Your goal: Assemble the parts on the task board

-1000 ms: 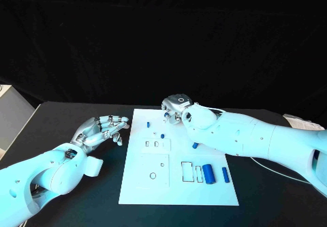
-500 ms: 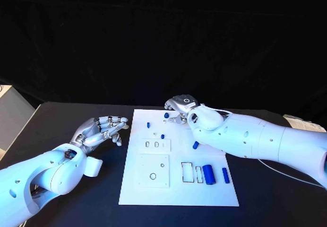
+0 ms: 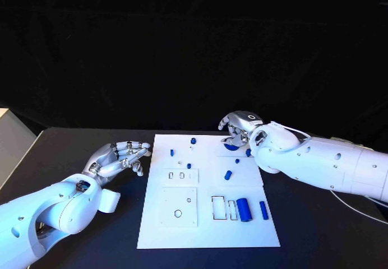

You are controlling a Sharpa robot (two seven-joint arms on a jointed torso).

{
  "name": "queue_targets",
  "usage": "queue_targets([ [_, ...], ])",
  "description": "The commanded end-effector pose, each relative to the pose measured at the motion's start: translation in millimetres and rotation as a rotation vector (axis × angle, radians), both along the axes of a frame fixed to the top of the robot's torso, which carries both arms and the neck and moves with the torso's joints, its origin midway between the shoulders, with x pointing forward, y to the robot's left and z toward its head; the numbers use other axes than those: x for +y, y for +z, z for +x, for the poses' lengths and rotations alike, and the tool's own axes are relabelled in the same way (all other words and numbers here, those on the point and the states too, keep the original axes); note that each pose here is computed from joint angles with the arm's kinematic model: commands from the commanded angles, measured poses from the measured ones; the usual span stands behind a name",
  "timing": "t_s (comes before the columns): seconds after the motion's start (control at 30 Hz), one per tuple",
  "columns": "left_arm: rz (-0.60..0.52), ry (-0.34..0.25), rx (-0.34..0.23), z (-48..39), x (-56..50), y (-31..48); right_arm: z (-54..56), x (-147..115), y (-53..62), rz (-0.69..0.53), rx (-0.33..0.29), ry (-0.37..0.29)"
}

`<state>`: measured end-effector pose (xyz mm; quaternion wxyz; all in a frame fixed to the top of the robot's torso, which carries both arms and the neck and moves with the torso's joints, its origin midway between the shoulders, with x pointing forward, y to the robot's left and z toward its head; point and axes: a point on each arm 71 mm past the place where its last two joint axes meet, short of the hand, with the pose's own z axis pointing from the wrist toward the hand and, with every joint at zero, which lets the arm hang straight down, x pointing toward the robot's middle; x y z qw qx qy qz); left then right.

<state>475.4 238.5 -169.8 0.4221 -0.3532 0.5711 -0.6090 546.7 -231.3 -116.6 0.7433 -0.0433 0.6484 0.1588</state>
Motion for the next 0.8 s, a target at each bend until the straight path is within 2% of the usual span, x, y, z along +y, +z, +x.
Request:
queue_targets([
  [0.03, -0.019, -0.034, -0.008, -0.8, -2.8, 0.6, 1.8, -14, -7.4, 0.042, 0.152, -0.058],
  [0.43, 0.005, -0.029, -0.002, 0.0, -2.8, -3.0, 8.1, -30, -11.4, 0.045, 0.215, -0.131],
  [0.8, 0.009, -0.031, 0.0, -1.2, -3.5, -5.0, 15.2, -29, -15.3, 0.055, 0.233, -0.155],
])
